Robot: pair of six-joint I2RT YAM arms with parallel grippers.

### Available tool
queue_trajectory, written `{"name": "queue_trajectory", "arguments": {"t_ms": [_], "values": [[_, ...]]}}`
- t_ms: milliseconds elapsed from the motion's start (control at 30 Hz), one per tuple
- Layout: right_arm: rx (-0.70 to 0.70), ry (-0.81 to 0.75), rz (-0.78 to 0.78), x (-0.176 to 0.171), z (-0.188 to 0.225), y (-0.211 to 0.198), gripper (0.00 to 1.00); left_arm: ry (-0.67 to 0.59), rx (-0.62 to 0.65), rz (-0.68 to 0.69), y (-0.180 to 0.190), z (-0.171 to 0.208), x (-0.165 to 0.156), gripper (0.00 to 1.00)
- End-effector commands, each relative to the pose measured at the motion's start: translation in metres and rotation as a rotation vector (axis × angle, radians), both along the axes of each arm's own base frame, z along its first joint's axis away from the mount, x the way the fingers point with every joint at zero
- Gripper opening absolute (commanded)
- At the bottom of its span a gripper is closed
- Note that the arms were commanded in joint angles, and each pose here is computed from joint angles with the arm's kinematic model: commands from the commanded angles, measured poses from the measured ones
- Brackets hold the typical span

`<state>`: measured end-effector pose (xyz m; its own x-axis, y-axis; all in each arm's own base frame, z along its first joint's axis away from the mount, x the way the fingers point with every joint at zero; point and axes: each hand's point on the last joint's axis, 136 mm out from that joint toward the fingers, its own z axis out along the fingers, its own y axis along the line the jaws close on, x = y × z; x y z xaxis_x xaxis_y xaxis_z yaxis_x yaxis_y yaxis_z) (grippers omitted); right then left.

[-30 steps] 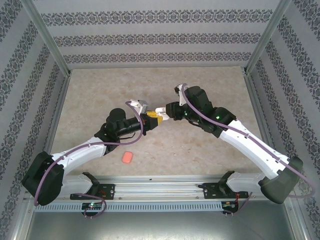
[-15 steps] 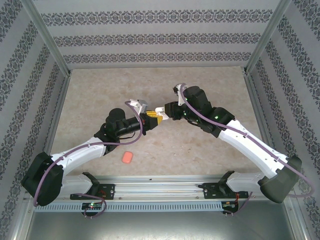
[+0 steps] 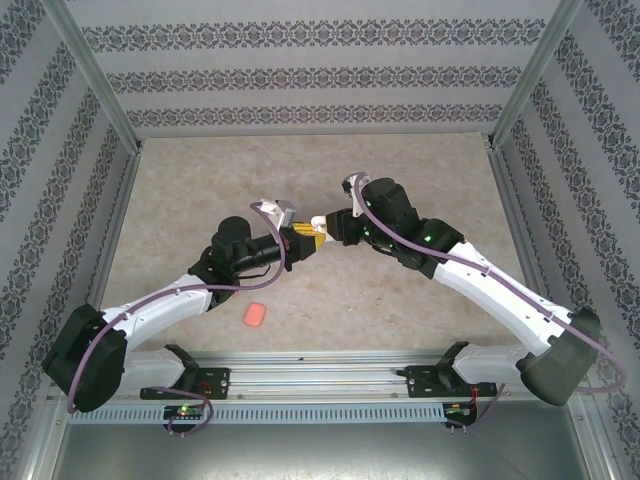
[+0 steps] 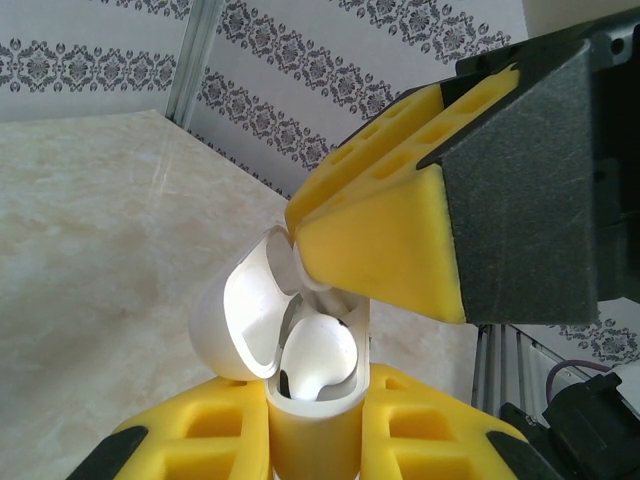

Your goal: Insert the wireless bluetooth earbuds into the charging case

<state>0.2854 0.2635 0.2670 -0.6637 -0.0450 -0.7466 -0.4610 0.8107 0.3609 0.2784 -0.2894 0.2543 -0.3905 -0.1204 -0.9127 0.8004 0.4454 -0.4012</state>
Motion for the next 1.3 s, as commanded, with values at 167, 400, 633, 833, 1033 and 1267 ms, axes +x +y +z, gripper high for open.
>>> {"name": "queue_trajectory", "arguments": {"t_ms": [167,400,633,833,1033,1267], "values": [[-0.052,0.051,0.034,-0.012,-0.020,0.001,0.28,-0.085,-0.065,0.011,0.002,0.037,0.005,0.00],[-0.051,0.064,0.032,-0.018,-0.023,-0.001,0.30,-0.085,-0.061,0.015,0.002,0.037,0.006,0.00],[-0.039,0.084,0.028,-0.021,-0.022,0.001,0.34,-0.082,-0.060,0.018,0.002,0.036,0.007,0.00],[-0.025,0.085,0.009,-0.019,-0.009,0.001,0.40,-0.081,-0.057,0.017,0.002,0.036,0.006,0.00],[0.015,0.056,-0.021,-0.017,0.014,-0.002,0.47,-0.083,-0.055,0.016,0.003,0.037,0.005,0.00],[0.013,0.101,-0.017,-0.018,0.012,0.001,0.49,-0.088,-0.059,0.011,0.003,0.039,0.004,0.00]]}}
